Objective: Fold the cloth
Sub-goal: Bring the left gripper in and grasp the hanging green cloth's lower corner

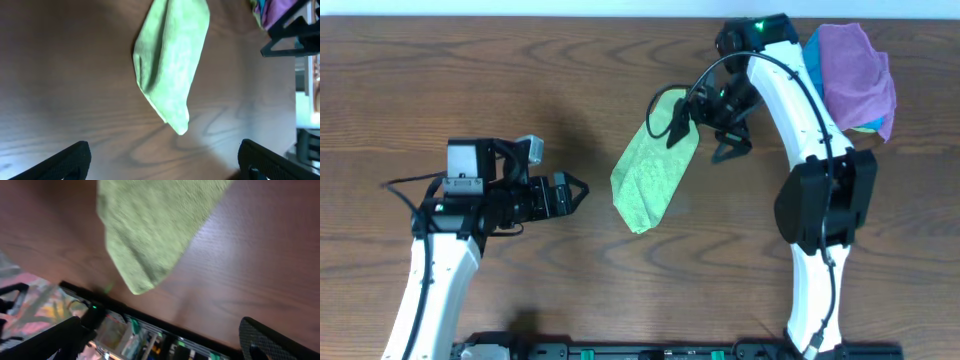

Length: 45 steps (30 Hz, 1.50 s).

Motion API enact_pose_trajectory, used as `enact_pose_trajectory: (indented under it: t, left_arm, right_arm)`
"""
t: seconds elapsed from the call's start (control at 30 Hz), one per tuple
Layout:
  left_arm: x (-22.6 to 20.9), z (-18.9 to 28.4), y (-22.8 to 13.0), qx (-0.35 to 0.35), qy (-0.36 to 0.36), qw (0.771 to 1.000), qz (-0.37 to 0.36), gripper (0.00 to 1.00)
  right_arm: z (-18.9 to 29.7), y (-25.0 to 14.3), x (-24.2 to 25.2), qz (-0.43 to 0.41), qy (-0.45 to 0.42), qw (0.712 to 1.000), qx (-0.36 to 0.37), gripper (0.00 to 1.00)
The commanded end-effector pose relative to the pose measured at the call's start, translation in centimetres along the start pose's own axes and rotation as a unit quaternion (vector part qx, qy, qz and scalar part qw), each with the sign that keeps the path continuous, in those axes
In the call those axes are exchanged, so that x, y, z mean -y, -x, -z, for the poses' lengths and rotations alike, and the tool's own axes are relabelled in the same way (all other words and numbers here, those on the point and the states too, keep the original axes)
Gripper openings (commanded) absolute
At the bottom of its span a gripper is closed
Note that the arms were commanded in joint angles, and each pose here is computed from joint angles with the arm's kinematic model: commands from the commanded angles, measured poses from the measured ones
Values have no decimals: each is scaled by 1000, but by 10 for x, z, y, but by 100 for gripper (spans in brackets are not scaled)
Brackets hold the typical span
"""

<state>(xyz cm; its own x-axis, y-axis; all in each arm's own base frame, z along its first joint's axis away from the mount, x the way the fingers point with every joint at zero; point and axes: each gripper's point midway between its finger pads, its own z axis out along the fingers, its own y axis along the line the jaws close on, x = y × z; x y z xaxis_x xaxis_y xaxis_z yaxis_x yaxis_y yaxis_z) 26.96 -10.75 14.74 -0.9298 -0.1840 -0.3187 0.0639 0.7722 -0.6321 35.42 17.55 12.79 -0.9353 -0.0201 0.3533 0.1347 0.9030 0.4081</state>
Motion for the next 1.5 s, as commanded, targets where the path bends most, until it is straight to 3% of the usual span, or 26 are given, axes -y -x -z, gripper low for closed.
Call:
enact_pose_trajectory:
  t: [0.0,0.3,0.53,0.77,1.0,1.17,1.47]
  left_arm:
    - [4,-1,-4,-16,-5,1000,5,95]
    - [1,-6,-14,-33,58,997,26,95]
    - [13,-20,-23,-55,70,996,29,95]
    - [27,-35,-33,-90,34,995,25,95]
    - [52,-37,-16,-64,-28,998,-3,95]
    - [42,-44,-10,-43,16,999,2,95]
    - [25,-76,-28,-83,76,994,12,95]
  right_arm:
    - [26,-17,14,19,-20,999,31,99]
    - [47,-66,74,-14,-17,999,45,99]
    - [3,-87,84,-10,46,998,45,99]
    - [-44,-83,75,9,124,991,44,98]
    - [-65,-64,64,28,158,984,80,94]
    - [-68,-40,41,47,167,977,124,92]
    - [-72,-21,19,65,156,972,165,91]
